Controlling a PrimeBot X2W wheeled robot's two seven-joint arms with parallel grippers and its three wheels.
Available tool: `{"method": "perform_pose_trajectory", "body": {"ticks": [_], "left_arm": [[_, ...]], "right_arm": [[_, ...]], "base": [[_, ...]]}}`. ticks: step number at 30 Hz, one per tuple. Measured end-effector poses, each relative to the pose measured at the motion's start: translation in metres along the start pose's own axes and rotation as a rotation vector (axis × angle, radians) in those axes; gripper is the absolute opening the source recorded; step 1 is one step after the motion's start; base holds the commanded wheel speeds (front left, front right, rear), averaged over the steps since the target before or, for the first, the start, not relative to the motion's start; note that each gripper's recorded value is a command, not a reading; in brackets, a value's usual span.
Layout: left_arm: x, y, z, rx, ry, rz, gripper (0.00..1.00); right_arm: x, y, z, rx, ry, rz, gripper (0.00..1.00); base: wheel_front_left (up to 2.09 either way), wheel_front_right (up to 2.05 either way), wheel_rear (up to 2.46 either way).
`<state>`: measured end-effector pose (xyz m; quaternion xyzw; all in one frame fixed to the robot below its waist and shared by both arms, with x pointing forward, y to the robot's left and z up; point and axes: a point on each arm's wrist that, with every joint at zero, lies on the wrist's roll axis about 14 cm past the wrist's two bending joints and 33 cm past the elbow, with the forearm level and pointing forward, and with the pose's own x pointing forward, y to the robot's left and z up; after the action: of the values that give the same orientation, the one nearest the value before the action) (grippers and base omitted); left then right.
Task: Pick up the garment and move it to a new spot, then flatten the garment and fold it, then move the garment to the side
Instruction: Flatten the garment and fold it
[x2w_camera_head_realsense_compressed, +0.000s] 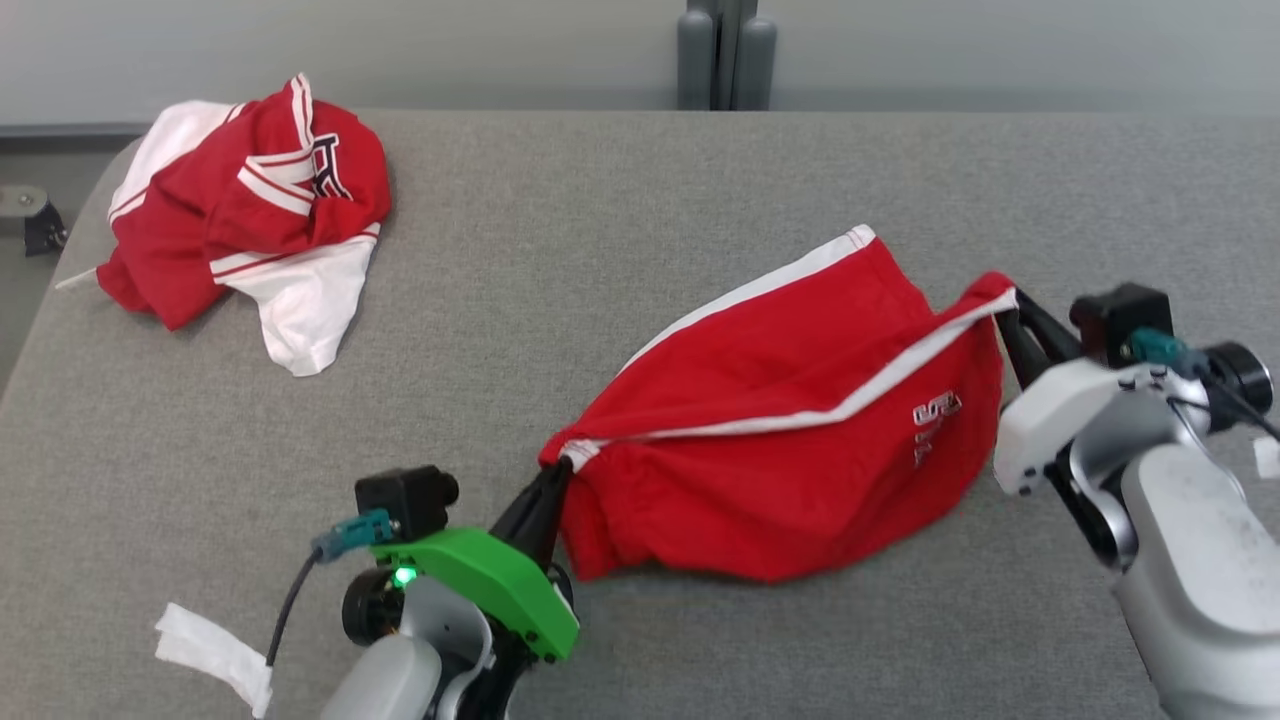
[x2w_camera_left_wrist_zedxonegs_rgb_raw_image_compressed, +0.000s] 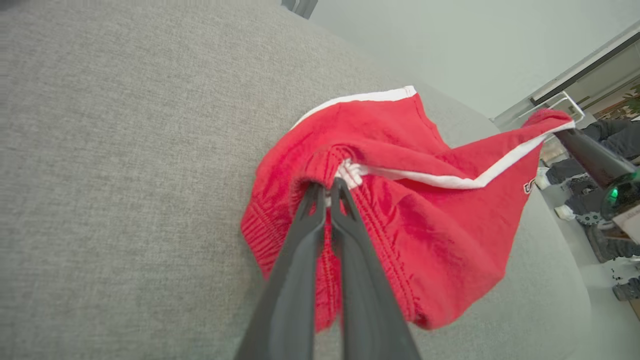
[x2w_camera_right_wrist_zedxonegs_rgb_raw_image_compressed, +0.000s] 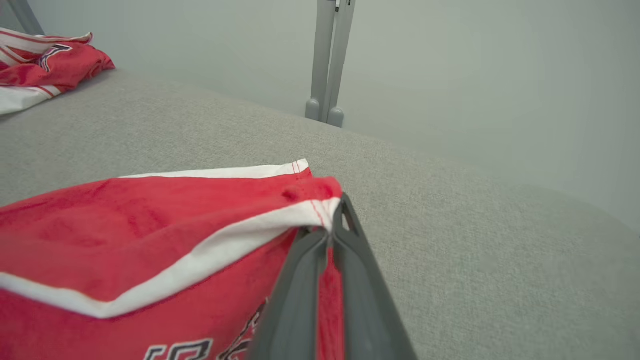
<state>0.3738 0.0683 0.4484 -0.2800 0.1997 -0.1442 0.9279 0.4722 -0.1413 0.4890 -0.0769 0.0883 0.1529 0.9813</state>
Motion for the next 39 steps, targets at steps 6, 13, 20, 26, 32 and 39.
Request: {"method": "perform_pose_trajectory", "body": {"ticks": [6, 13, 20, 26, 32, 39], "left_arm": [[0.021, 0.03, 0.01, -0.009, 0.005, 0.07, 0.0], [0.029, 0.049, 0.012, -0.028, 0.004, 0.115, 0.0], [0.031, 0.061, 0.01, -0.044, 0.001, 0.144, 0.0], [0.028, 0.058, 0.014, -0.04, -0.044, 0.137, 0.87], [0.022, 0.042, 0.024, 0.046, -0.111, 0.097, 1.0], [-0.014, 0.051, 0.039, 0.142, -0.239, 0.165, 1.0]], "right_arm": [[0.052, -0.01, -0.015, -0.001, 0.098, 0.012, 0.0], [0.094, 0.003, -0.03, -0.026, 0.173, 0.066, 0.0], [0.117, 0.017, -0.046, -0.034, 0.224, 0.107, 0.0], [0.123, 0.017, -0.045, -0.027, 0.218, 0.102, 1.0], [0.118, 0.01, -0.035, -0.013, 0.168, 0.071, 1.0], [0.096, 0.004, -0.027, 0.008, 0.16, 0.039, 1.0]], "base": [[0.0, 0.0, 0.0], [0.0, 0.0, 0.0], [0.0, 0.0, 0.0], [0.0, 0.0, 0.0], [0.0, 0.0, 0.0], [0.0, 0.0, 0.0]]}}
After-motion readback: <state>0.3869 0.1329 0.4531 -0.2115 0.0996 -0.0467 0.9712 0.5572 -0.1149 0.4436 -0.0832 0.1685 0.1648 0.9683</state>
